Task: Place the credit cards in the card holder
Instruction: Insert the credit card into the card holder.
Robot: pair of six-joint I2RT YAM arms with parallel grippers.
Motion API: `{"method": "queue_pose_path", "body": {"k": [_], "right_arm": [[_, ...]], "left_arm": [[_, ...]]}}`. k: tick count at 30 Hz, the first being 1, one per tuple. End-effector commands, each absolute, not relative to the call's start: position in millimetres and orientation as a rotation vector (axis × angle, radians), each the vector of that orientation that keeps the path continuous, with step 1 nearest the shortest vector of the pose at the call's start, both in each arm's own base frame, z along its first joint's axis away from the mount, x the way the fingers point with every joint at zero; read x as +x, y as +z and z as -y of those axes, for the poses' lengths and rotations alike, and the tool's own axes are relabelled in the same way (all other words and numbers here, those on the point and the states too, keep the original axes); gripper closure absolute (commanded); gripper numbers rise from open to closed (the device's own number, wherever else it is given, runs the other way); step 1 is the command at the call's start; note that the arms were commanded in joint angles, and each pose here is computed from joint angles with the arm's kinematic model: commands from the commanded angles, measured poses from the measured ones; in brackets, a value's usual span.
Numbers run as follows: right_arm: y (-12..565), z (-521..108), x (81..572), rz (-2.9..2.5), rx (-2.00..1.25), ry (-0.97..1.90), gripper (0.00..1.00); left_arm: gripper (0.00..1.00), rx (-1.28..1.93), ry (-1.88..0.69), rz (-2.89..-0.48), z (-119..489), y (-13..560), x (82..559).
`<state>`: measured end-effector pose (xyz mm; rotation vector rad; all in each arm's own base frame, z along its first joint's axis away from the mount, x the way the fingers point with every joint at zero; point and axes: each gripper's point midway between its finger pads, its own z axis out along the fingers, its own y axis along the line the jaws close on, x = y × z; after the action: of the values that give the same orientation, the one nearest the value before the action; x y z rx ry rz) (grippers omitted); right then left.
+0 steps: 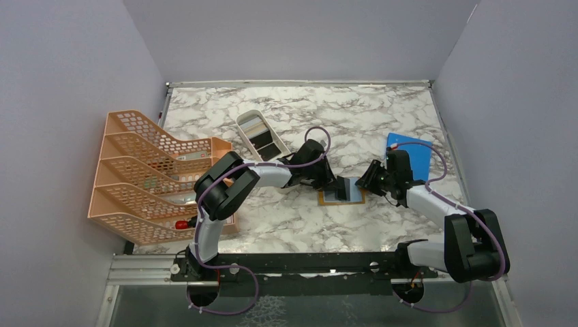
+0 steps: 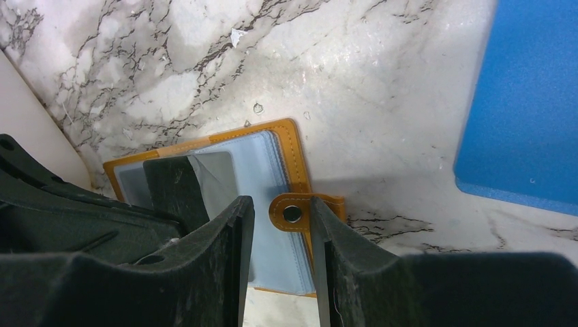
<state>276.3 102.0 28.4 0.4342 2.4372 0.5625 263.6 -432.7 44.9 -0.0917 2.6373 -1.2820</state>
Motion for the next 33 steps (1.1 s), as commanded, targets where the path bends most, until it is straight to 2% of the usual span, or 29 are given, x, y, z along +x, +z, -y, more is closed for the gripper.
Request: {"method": "queue_pose_path", "body": {"k": [1,6,13,23,33], "right_arm": [[16,-108,255,-2.513,0.447,0.599,0.6],[12,-107,253,-2.522,0.445,0.592,0.6],[15,-108,254,-2.523,0.444,0.6,0.6],[37,-96,259,-2.479,0.426,0.511,0.55],[55,-94,263,-2.446,0.395,0.498,0.55]], "left_arm": [[1.0,-0.126,-1.221,-2.592,433,37,274],[0.99,-0.127,-1.234,-2.604,434,31,270],[0.86,-0.056,-1.282,-2.588,448,36,262],[0.69,0.045,-1.06,-2.528,429,55,281],[0.68,0.117,-1.048,-2.491,431,62,284]]}}
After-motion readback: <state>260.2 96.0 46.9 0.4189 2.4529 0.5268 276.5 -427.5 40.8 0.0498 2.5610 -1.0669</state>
